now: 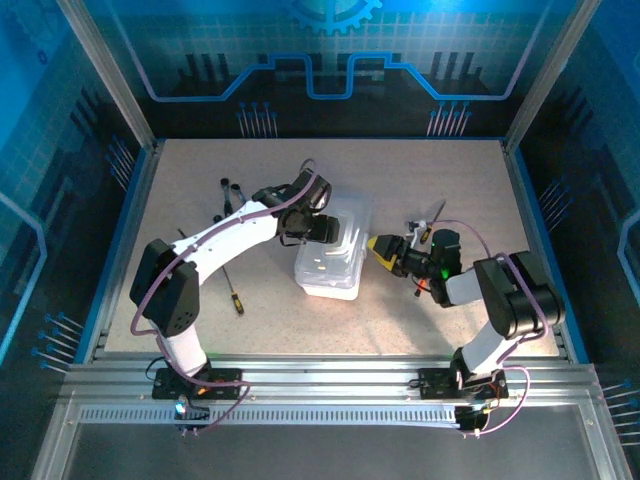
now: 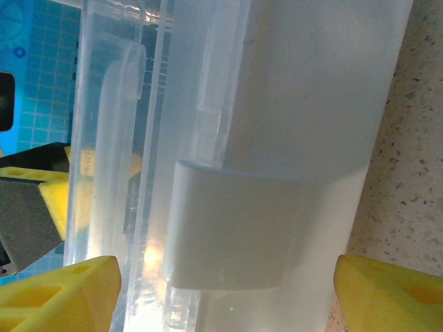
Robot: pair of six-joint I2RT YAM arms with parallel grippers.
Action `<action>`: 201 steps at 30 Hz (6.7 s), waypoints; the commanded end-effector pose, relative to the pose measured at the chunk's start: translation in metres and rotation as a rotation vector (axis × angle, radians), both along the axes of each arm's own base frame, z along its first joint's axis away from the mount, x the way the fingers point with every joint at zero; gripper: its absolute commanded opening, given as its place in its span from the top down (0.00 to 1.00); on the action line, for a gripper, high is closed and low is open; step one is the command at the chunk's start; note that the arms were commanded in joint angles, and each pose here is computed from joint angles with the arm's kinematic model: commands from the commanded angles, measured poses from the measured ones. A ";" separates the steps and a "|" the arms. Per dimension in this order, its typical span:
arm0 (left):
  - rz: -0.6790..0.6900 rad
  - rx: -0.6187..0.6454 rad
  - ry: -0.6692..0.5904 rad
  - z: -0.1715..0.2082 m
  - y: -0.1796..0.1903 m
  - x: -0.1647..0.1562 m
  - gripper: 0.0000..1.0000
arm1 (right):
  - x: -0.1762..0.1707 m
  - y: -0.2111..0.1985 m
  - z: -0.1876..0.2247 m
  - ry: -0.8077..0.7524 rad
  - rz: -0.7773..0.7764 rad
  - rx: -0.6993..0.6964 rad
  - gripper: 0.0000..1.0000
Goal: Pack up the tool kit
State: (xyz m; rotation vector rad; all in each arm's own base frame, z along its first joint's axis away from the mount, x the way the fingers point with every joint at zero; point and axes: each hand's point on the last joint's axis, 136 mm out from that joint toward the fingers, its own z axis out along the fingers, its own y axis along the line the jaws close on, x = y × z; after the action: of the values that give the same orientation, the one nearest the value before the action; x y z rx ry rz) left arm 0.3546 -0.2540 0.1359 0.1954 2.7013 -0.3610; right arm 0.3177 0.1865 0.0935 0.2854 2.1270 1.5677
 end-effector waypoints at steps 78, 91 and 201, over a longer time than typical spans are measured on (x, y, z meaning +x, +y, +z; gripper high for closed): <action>0.060 0.412 0.154 -0.088 0.062 -0.032 0.38 | 0.004 -0.006 0.067 -0.149 0.043 0.201 0.29; 0.032 0.331 0.159 -0.075 0.042 -0.034 0.41 | 0.001 -0.039 0.037 -0.075 -0.102 0.058 0.30; 0.113 -0.731 -0.264 0.089 0.064 -0.069 0.01 | 0.002 0.156 0.189 -0.263 0.341 0.003 0.30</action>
State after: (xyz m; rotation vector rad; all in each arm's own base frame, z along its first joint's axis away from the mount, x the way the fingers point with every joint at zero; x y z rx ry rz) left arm 0.2896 -0.1896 0.2119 -0.1605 2.1593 -1.1384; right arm 0.3196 0.3358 0.2523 -0.2470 2.1418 1.6156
